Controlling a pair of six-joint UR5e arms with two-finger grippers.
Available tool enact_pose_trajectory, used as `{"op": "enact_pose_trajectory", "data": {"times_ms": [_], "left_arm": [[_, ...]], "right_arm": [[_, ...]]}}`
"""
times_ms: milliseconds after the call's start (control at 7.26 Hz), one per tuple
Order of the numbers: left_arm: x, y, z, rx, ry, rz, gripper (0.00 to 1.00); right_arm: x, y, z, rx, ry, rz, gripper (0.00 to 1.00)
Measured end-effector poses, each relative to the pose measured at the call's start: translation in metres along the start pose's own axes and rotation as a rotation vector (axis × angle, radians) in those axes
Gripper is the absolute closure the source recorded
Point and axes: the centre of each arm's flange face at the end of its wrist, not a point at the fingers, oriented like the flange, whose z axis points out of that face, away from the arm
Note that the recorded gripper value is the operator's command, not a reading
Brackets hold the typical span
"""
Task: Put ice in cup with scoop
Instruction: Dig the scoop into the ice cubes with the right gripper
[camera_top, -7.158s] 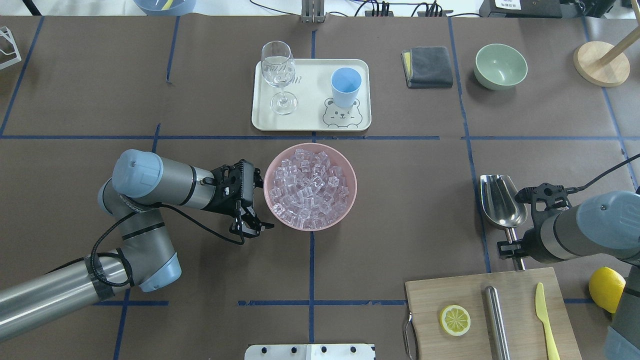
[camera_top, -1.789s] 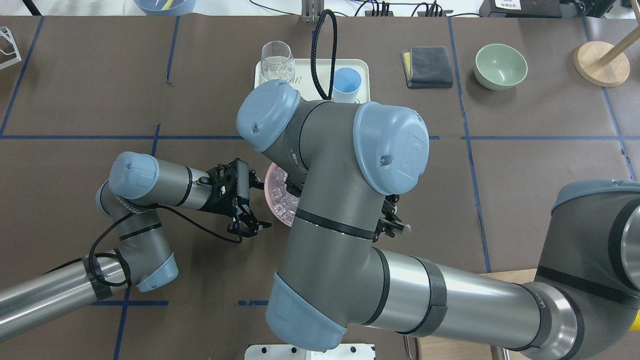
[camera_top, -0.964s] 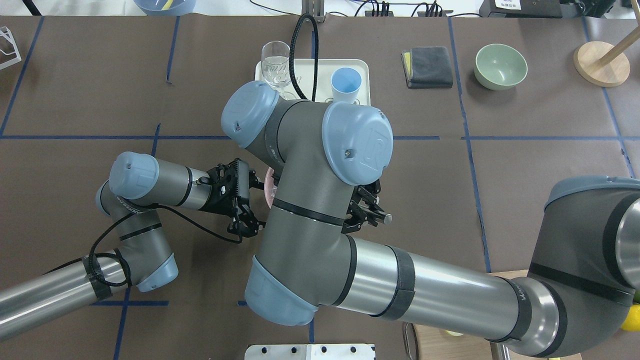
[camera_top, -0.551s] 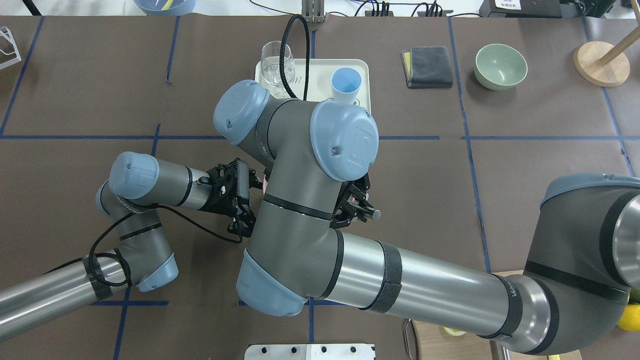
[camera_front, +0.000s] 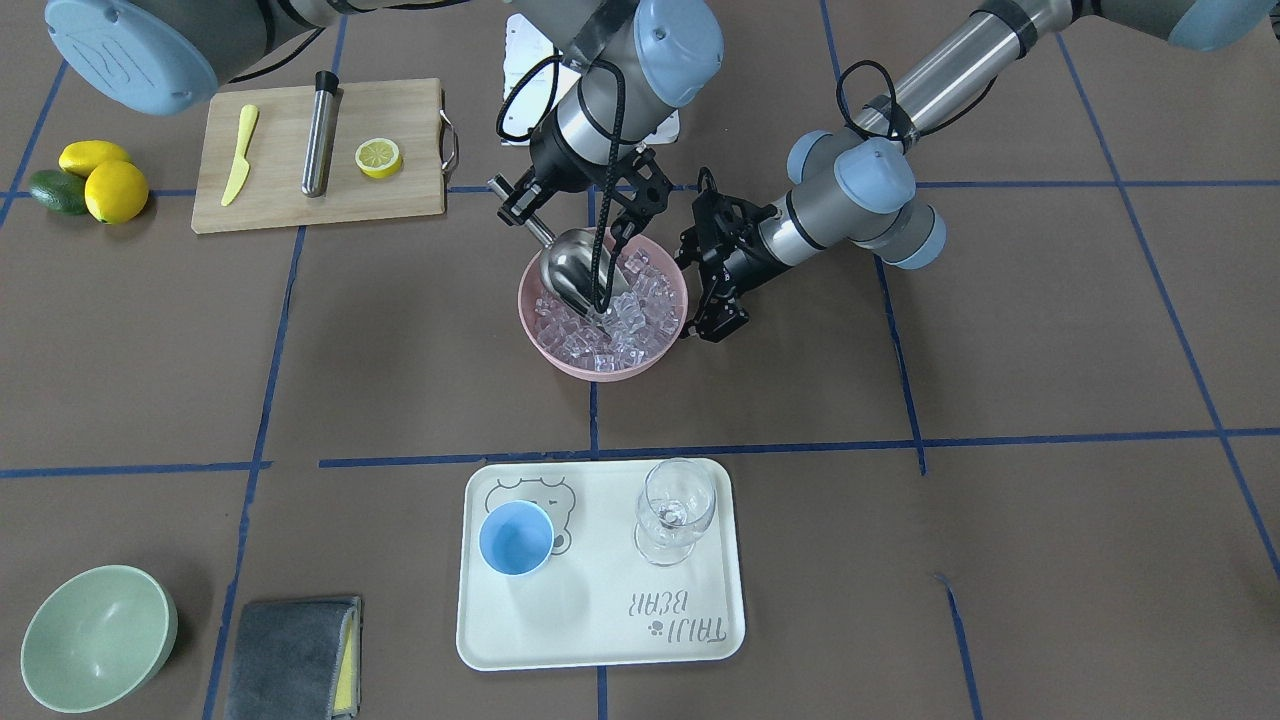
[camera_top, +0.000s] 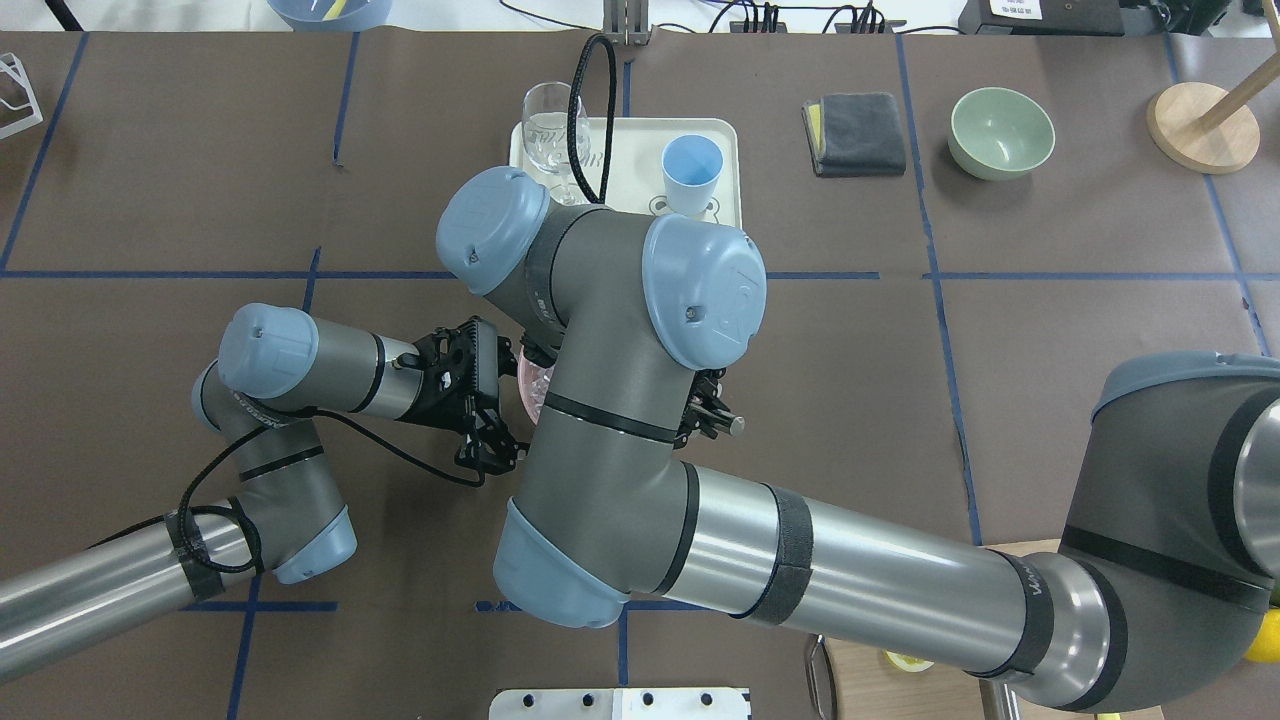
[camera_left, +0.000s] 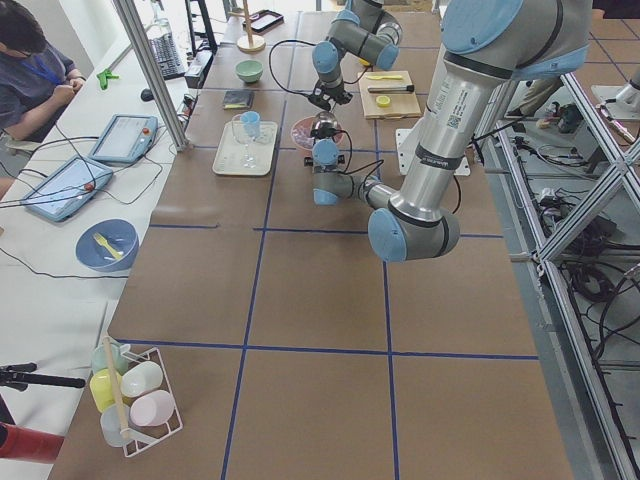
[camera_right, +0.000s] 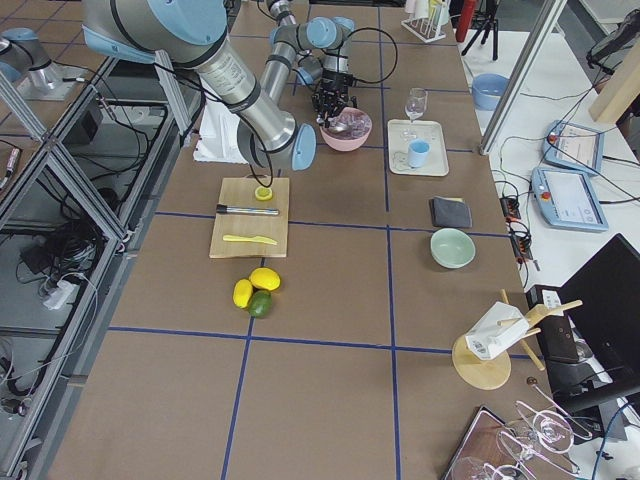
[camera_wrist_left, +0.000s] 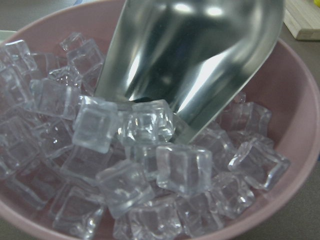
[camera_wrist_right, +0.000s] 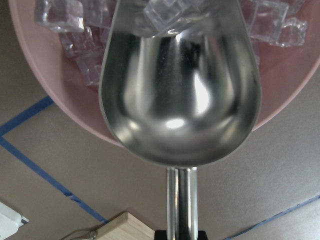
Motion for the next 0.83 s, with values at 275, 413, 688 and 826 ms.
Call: {"op": "enact_pose_trajectory", "data": {"times_ms": [275, 413, 688, 826], "left_arm": [[0.000, 0.000, 0.000, 0.000, 0.000, 0.000, 0.00], [0.000, 0.000, 0.000, 0.000, -0.001, 0.000, 0.00], [0.000, 0.000, 0.000, 0.000, -0.001, 0.000, 0.00], [0.000, -0.001, 0.000, 0.001, -0.002, 0.000, 0.00]], "right_arm": [[0.002, -0.004, 0.014, 0.041, -0.005, 0.015, 1.00], [0.004, -0.005, 0.019, 0.056, -0.007, 0.019, 1.00], [0.005, -0.002, 0.026, 0.088, -0.011, 0.018, 1.00], [0.007, 0.008, 0.028, 0.110, -0.014, 0.014, 1.00]]}}
